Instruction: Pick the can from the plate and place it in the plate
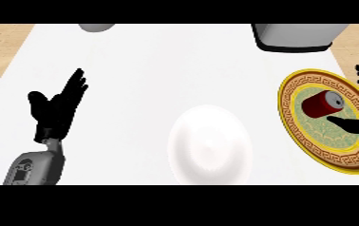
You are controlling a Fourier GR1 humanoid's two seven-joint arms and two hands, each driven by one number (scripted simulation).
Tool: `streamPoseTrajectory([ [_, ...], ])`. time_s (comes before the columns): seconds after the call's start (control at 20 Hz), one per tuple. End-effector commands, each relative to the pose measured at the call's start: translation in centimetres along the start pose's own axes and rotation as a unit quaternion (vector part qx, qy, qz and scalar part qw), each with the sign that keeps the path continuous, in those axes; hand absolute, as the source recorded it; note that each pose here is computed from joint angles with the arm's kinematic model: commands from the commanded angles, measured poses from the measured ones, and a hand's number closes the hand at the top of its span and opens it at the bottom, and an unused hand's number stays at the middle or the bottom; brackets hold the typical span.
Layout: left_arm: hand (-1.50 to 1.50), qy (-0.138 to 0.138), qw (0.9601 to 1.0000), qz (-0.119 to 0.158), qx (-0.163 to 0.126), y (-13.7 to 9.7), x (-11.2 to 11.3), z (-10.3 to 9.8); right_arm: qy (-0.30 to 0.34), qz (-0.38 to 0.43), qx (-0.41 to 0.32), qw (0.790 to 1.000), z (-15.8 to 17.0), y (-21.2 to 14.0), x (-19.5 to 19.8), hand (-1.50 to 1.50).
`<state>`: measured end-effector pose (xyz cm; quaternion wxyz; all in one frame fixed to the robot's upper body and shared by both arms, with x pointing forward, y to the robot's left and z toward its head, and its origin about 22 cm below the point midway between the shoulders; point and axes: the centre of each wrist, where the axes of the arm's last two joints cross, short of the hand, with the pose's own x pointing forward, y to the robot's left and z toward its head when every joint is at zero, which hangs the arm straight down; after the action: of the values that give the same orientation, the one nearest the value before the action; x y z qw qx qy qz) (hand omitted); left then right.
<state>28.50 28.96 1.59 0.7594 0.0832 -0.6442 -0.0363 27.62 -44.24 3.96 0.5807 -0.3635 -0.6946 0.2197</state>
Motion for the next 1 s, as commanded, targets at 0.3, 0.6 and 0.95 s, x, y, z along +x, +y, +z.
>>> streamPoseTrajectory([
  [0.3,0.00,0.008,0.9999,-0.001,0.012,1.6,-1.5,0.7,-0.039,-0.212,-0.036,0.976,1.6,-4.6,0.5,-1.50],
  [0.6,0.00,-0.001,1.0000,-0.003,-0.001,1.2,-0.5,1.6,0.017,-0.305,0.039,0.951,1.5,-5.8,0.7,-1.50],
  [0.95,0.00,-0.006,1.0000,0.002,-0.005,2.2,0.5,0.1,-0.005,-0.305,0.015,0.952,4.9,-6.7,-3.3,-1.50],
])
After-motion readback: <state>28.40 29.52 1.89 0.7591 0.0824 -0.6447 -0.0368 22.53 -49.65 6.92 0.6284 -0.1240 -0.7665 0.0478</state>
